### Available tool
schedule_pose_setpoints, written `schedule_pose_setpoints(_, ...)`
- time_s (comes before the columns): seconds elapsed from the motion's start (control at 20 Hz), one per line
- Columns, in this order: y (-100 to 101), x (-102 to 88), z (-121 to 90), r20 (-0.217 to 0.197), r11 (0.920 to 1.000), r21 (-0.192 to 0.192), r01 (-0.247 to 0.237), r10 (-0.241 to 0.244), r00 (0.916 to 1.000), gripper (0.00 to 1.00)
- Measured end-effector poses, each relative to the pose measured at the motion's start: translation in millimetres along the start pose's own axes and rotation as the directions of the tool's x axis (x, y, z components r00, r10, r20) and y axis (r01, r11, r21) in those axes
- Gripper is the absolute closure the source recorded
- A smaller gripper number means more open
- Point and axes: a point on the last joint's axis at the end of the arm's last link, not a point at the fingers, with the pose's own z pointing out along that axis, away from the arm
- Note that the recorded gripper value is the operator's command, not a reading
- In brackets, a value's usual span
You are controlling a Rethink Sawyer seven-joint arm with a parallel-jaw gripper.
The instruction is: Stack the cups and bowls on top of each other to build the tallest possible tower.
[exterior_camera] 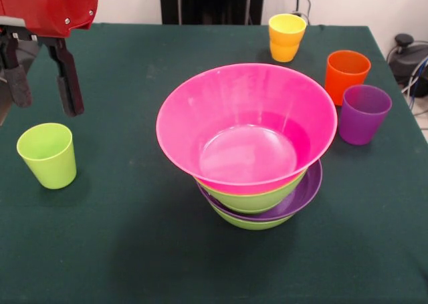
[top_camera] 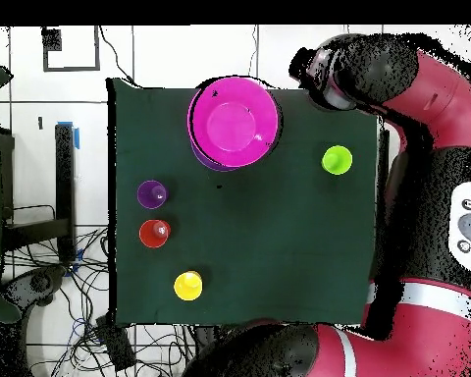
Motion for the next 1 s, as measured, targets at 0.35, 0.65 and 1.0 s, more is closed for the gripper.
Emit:
schedule_pose_setpoints(0.35,-3,-1.0,0,0.001,1.0000,-0.001,-0.004,0.004,1.0000,0.00)
schedule_pose_setpoints(0.65,-9,-1.9,1,0.000,1.0000,0.001,-0.009,0.009,1.0000,0.00)
schedule_pose_setpoints(1.0,-13,1.5,10,-0.012,0.9999,0.005,-0.011,0.011,0.9999,0.00)
